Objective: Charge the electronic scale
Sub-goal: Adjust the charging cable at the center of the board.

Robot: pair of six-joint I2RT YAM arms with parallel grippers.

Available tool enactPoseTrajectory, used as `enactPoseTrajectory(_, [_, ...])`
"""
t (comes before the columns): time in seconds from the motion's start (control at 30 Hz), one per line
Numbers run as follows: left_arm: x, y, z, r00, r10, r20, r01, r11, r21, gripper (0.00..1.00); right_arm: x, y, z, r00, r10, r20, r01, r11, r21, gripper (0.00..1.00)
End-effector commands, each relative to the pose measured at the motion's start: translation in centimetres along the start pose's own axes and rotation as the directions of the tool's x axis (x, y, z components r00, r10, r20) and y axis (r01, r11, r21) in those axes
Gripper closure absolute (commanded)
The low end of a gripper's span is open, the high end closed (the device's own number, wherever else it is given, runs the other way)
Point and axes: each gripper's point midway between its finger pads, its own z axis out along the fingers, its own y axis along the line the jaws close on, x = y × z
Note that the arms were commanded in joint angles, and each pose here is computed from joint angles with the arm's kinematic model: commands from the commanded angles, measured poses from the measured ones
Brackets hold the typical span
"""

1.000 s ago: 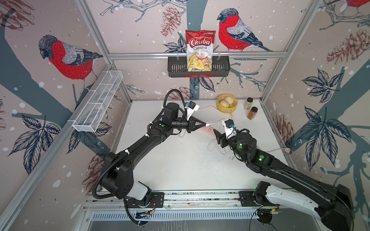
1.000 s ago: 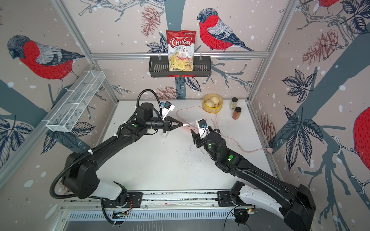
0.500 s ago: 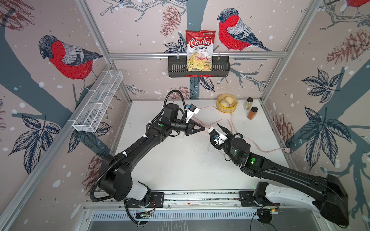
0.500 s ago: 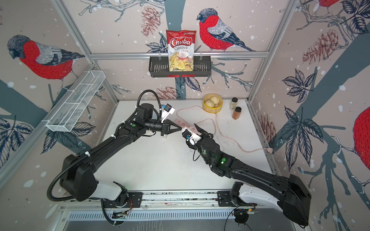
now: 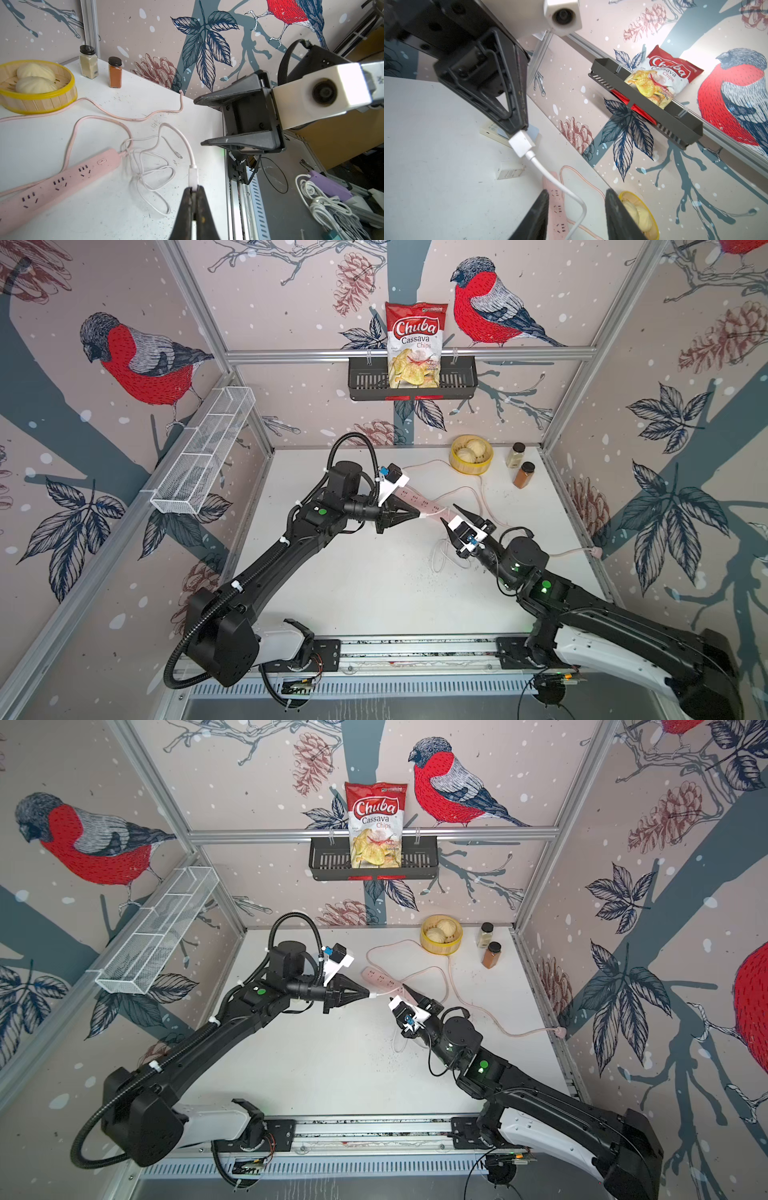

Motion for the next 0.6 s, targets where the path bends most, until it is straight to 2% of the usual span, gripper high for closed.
enactPoseTrajectory(0.0, [-0.1, -0.7, -0.4, 0.997, 0.075, -0.009, -0.075, 0.997, 0.015, 1.00, -0.9, 1.2, 0.0, 1.000, -0.011, 0.028, 0.013, 0.996, -0.092, 0.54])
enactPoseTrajectory(0.37, [0.3, -1.0, 0.1, 0.999, 0.019, -0.026, -0.017, 0.997, 0.079, 1.00, 0.7, 3.6, 2.6, 0.982, -0.183, -0.042, 0.172, 0.967, -0.187, 0.54])
enactPoseTrajectory(0.5, [0.7, -0.8, 0.4, 0.997, -0.051, -0.061, 0.057, 0.993, 0.101, 1.00, 1.1, 3.8, 3.9, 0.967, -0.250, -0.052, 0.237, 0.955, -0.177, 0.66])
enactPoseTrajectory(0.57, [0.7, -0.7, 0.3, 0.994, -0.079, -0.073, 0.087, 0.990, 0.112, 1.00, 0.7, 3.8, 4.5, 0.962, -0.270, -0.038, 0.260, 0.950, -0.174, 0.79])
